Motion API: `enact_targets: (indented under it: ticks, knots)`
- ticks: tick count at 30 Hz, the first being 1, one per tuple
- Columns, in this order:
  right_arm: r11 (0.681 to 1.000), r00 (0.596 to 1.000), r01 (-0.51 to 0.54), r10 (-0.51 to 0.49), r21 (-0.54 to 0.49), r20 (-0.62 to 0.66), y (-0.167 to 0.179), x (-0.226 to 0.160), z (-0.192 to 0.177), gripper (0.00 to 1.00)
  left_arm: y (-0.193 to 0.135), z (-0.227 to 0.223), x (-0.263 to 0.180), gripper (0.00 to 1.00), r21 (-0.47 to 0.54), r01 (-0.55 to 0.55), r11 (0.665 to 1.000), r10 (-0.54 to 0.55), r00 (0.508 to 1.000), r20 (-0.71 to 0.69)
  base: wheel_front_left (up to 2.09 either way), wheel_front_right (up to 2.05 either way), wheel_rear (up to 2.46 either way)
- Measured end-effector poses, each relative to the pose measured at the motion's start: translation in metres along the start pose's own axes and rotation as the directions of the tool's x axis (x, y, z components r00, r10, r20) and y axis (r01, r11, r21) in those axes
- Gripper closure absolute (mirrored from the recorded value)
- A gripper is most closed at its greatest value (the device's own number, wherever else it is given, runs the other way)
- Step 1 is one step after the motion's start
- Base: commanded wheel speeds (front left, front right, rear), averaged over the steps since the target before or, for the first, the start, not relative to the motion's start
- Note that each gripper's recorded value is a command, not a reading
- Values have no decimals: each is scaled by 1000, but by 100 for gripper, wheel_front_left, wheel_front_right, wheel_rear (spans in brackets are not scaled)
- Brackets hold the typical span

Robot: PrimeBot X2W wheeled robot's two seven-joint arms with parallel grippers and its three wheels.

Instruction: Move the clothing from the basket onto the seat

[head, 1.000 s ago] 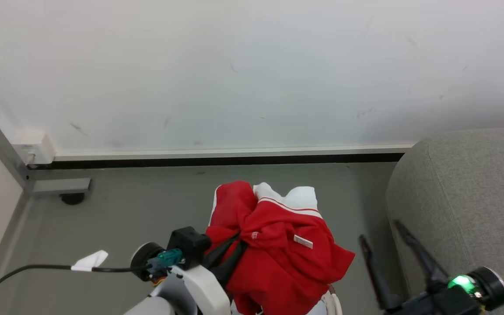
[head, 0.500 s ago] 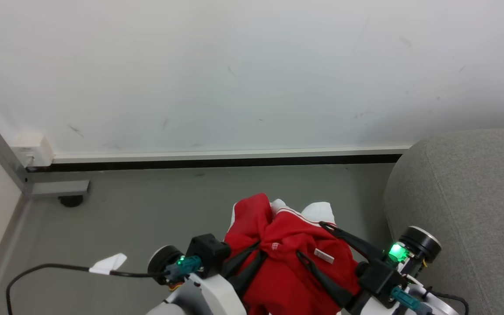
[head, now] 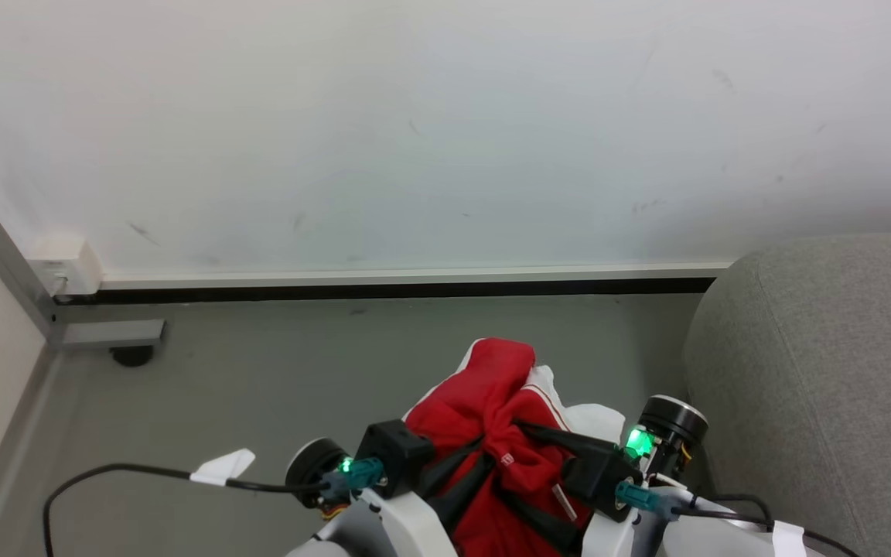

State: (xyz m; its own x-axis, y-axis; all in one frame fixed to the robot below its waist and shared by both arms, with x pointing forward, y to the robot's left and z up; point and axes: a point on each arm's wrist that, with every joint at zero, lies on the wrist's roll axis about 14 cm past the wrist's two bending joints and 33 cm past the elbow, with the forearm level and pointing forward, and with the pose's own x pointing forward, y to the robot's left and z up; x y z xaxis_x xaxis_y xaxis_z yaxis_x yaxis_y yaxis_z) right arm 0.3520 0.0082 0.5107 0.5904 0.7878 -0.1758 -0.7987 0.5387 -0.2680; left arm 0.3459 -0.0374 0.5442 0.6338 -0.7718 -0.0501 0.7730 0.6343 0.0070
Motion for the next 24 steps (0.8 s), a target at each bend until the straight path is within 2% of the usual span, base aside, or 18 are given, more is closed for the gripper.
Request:
enact_targets:
  ticks: [2, 3, 4, 5, 13, 14, 15, 16, 17, 18, 24]
  knots:
    - [1000, 1000, -11, 12, 16, -5, 3, 3, -2, 0, 0, 0, 0, 100, -4, 0, 1000, 0, 1000, -1, 0, 0, 0]
    - [1000, 1000, -10, 11, 25, -3, 2, 3, -2, 53, -1, -1, 0, 100, -4, 1, 1000, -1, 1000, -2, 0, 0, 0]
    - [999, 1000, -10, 10, 32, -1, 2, 4, -3, 96, -1, 0, 0, 100, -5, 0, 1000, 0, 1000, -2, 0, 0, 0]
    - [999, 1000, -9, 9, 45, -2, 2, 4, -4, 100, -1, 0, 0, 100, -6, 1, 1000, -1, 1000, -1, 0, 0, 0]
    - [994, 999, 9, -13, 105, 32, -2, 6, -2, 100, 4, 3, 0, 100, -12, -18, 1000, 18, 1000, 16, 0, 0, 0]
    - [994, 999, 14, -18, 110, 34, -3, 6, -3, 100, 6, 3, 1, 95, -12, -22, 1000, 22, 1000, 20, 0, 0, 0]
    - [993, 999, 20, -25, 114, 37, -5, 5, -2, 100, 7, 2, 1, 80, -11, -28, 1000, 28, 999, 20, 0, 0, 0]
    - [993, 999, 27, -32, 116, 39, -8, 5, -2, 100, 8, 3, 1, 58, -11, -32, 999, 32, 999, 25, 0, 0, 0]
    - [992, 998, 37, -42, 119, 39, -11, 4, -2, 100, 9, 4, 1, 27, -10, -37, 999, 38, 999, 34, 0, 0, 0]
    - [992, 998, 48, -53, 121, 45, -15, 4, -1, 100, 12, 6, 0, 0, -11, -49, 999, 49, 998, 45, 0, 0, 0]
    - [985, 990, 108, -118, 135, 70, -38, -1, 5, 100, 24, -3, -6, 0, -21, -105, 994, 106, 993, 59, 0, 0, 0]
